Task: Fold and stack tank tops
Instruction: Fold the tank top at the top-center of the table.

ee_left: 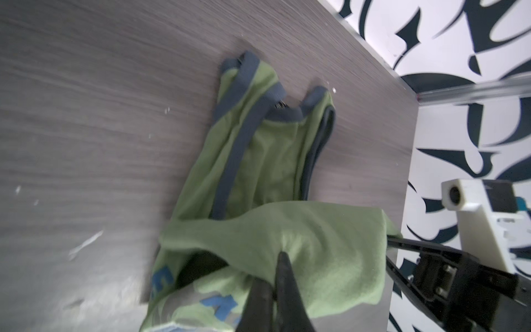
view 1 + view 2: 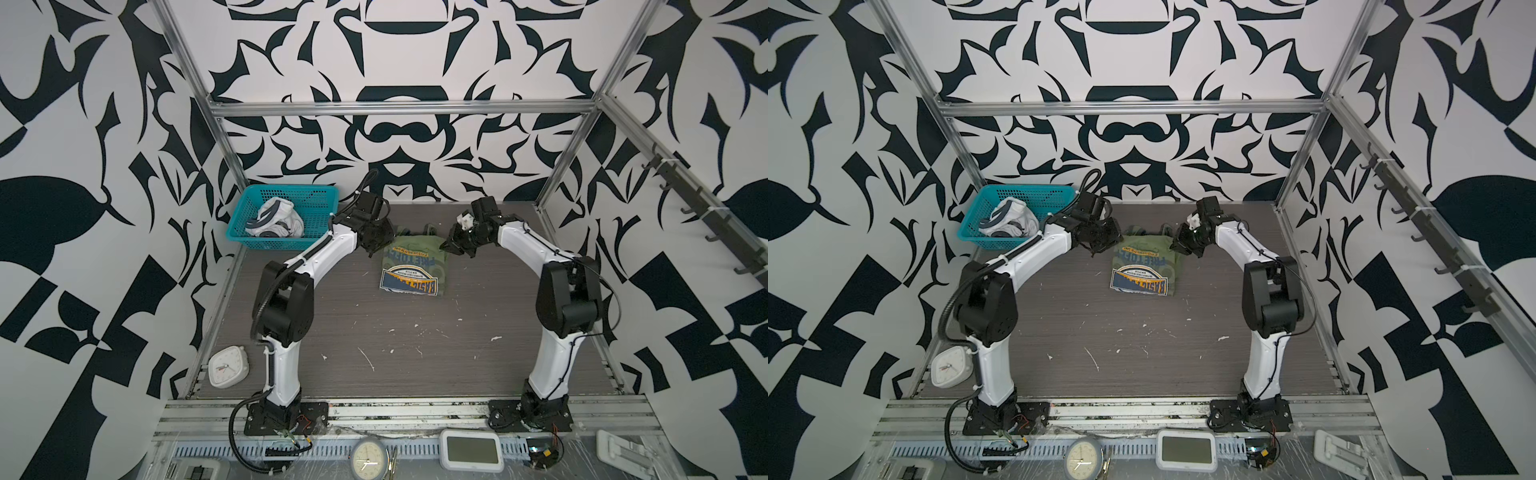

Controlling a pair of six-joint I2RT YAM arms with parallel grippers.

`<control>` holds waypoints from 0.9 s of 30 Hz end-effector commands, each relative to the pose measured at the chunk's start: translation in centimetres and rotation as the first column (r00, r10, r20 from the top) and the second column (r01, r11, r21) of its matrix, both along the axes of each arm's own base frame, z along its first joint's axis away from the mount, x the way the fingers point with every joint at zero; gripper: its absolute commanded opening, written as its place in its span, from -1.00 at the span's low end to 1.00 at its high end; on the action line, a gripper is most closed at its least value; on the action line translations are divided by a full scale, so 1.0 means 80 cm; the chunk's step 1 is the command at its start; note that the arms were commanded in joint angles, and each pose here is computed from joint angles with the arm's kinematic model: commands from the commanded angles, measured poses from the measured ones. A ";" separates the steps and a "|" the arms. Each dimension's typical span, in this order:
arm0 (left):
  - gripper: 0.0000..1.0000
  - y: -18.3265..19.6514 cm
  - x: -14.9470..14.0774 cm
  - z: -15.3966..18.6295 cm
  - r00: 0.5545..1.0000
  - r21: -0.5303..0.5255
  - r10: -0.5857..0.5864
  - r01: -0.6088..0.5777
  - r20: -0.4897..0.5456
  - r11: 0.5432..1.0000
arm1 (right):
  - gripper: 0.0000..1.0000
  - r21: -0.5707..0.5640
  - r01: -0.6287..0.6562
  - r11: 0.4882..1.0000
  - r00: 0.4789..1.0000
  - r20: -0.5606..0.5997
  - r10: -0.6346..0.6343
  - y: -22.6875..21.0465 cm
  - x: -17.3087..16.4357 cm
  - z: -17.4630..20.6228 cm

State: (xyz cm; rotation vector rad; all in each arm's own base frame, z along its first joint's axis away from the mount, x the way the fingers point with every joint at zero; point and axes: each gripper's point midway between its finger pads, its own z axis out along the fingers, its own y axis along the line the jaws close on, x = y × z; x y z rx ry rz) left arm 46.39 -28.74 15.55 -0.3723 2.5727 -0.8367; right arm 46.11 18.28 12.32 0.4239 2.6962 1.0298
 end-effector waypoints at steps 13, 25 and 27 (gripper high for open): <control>0.51 0.038 0.094 -0.012 0.999 0.039 -0.036 0.035 0.041 0.999 | 0.16 -0.044 0.019 0.999 0.989 0.151 -0.012 -0.035 0.066 0.021; 0.45 0.041 0.058 -0.073 0.990 0.063 -0.134 0.131 0.042 0.989 | 0.15 -0.120 -0.045 0.992 0.986 0.157 0.064 -0.010 0.052 -0.034; 0.40 0.035 0.062 -0.078 0.988 0.049 -0.147 0.145 0.041 0.988 | 0.15 -0.134 -0.048 0.990 0.985 0.161 0.069 -0.006 0.057 -0.036</control>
